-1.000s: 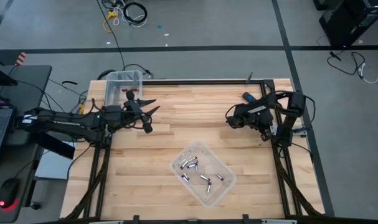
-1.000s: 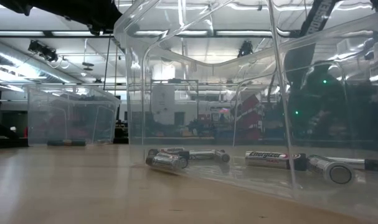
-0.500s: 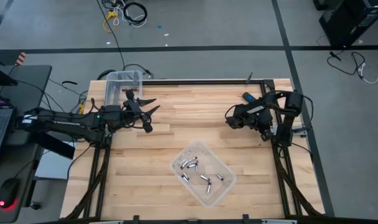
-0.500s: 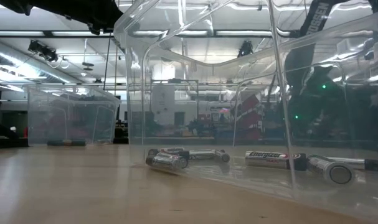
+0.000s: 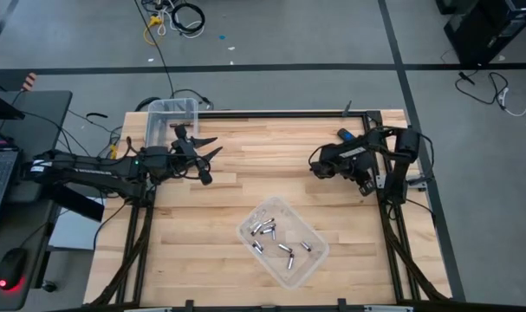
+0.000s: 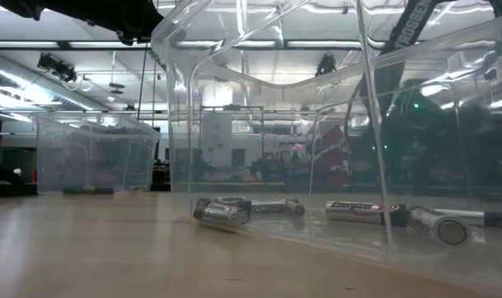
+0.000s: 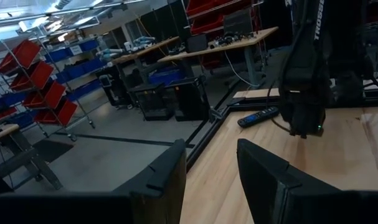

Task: Sort batteries
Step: Put the black and copper battery into the top transparent bin

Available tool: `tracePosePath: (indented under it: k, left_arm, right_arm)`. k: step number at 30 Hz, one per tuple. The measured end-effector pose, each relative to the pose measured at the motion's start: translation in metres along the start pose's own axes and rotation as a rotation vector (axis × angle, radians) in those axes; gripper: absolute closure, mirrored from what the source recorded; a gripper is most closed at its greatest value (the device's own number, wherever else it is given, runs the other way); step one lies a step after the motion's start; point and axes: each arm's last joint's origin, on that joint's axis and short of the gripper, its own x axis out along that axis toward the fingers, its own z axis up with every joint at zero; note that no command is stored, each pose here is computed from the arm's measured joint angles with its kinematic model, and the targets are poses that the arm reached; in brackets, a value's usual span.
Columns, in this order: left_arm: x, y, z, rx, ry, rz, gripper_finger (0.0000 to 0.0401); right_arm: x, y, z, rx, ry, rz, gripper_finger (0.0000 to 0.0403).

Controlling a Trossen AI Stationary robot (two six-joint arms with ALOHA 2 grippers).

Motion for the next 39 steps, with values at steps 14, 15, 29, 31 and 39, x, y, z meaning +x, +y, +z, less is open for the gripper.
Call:
tracePosePath:
  k: [14,15,29,31,39]
  left_arm:
    - [0.0,0.0,0.0,0.001,0.001,0.001,0.0259]
    - [0.0,0.0,0.0,0.002,0.004,0.0,0.0259]
    - [0.0,-0.003,-0.01,-0.118,0.09,-0.049,0.0259]
    - [-0.001,-0.006,-0.015,-0.152,0.134,-0.124,0.0259]
    - [-0.012,-0.019,-0.04,-0.244,0.426,-0.452,0.0259]
  right_arm:
    - [-0.048,0.017,0.001,-0.835,-0.145,0.267,0.0403]
    - [-0.052,0.019,-0.003,-0.941,-0.14,0.313,0.0403]
    - [-0.134,0.028,-0.012,-1.298,-0.237,0.78,0.0403]
    - [-0.148,0.024,-0.003,-1.35,-0.286,0.825,0.0403]
    - [-0.199,-0.006,0.011,-1.65,-0.315,1.186,0.0403]
